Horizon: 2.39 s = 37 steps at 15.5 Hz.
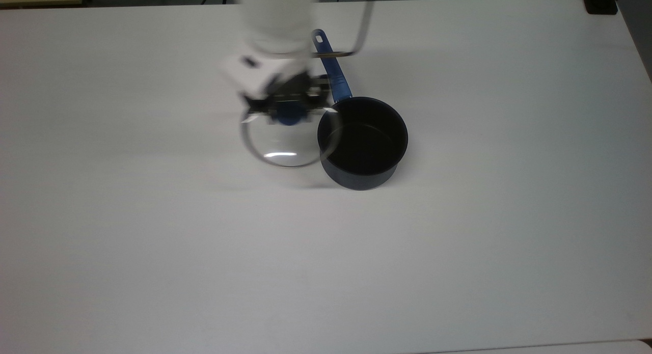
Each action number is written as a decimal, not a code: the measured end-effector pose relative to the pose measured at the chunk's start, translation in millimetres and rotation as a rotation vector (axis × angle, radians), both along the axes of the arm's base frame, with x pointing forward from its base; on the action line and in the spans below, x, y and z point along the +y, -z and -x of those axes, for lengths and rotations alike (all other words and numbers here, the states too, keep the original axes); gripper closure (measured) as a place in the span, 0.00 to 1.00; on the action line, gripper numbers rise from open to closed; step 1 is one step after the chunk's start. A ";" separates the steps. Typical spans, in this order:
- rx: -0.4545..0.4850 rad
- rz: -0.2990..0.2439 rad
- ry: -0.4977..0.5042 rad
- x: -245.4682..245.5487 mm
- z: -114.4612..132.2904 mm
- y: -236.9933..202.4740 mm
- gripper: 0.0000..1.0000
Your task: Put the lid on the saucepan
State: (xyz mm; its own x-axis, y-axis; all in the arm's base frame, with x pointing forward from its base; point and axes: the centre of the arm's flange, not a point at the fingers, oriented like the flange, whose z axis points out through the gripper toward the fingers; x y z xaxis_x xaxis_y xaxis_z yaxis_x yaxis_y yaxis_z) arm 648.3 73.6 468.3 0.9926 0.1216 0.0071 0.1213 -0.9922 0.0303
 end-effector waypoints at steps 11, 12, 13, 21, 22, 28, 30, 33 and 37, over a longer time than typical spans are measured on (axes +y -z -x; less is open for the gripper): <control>-0.021 -0.006 -0.009 121.4 15.0 29.2 0.39; -0.023 -0.007 -0.009 122.5 14.5 32.5 0.39; -0.022 -0.007 -0.009 123.4 14.6 35.8 0.39; -0.012 0.009 0.031 121.4 15.3 47.0 0.11; -0.021 0.014 0.043 118.7 13.7 44.4 0.03; -0.093 0.007 0.149 54.2 3.8 -9.9 0.00; -0.070 0.017 0.206 16.5 10.0 -29.7 0.00; -0.019 0.032 0.272 -30.1 27.1 -56.8 0.00; 0.010 0.036 0.270 -76.0 57.7 -102.7 0.00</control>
State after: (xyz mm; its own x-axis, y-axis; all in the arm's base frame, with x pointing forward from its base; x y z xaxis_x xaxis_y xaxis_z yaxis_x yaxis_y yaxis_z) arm 590.5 -2.4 570.9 0.9890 -0.1477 -0.0021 -0.1472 -0.9869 0.0664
